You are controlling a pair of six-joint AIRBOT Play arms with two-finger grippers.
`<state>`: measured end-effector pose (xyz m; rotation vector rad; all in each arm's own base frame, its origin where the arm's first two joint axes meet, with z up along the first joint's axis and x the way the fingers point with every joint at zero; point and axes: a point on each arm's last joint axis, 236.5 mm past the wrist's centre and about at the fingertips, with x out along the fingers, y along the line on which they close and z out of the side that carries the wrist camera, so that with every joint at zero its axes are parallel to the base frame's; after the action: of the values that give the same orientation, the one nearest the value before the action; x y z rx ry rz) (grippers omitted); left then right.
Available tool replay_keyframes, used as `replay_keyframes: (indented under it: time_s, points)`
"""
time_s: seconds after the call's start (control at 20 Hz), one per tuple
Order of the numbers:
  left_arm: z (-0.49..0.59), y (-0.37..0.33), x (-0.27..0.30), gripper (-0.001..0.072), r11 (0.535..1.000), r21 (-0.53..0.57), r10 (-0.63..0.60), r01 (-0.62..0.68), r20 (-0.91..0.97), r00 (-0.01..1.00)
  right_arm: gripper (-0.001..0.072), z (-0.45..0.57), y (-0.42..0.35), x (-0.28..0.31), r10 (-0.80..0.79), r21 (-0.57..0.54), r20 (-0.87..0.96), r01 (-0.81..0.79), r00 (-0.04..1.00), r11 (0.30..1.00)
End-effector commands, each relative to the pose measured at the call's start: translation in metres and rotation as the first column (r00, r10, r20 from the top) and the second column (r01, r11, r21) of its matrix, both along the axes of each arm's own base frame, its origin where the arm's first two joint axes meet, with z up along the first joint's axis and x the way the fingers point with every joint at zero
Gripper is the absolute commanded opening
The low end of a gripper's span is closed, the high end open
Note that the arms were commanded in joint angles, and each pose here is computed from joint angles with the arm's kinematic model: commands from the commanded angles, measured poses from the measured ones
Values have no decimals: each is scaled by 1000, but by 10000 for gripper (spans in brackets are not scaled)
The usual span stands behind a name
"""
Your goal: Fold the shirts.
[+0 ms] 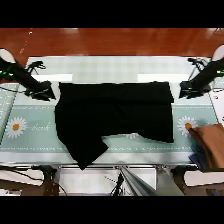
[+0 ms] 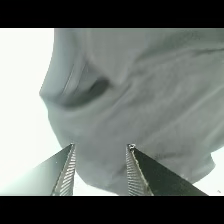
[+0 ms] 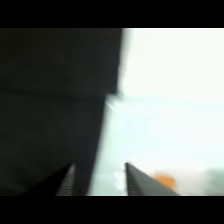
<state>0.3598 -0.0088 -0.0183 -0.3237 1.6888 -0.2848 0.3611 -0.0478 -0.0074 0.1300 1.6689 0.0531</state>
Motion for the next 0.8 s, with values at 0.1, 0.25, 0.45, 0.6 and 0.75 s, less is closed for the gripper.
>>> replay_keyframes:
  time_s: [0.1, 0.25, 0.45, 0.6, 0.75]
  points:
    - [-5, 10, -72, 469, 998, -6, 68, -68, -36, 997, 552, 7, -36, -63, -170, 81, -2, 170, 985, 982]
    - [-39, -3, -133, 561, 995, -37, 91, -97, -131, 987, 552, -5, -18, -70, -263, 278, 78, 233, 961, 932]
    - [-64, -19, -174, 561, 990, -73, 105, -121, -189, 976, 551, -19, -16, -75, -299, 313, 105, 254, 948, 915]
    - [-75, -40, -177, 561, 973, -141, 154, -182, -191, 970, 551, -15, -8, -65, -306, 357, 141, 240, 941, 903]
    - [-82, -57, -176, 561, 961, -184, 171, -205, -183, 968, 551, -12, -4, -59, -314, 380, 161, 235, 936, 895]
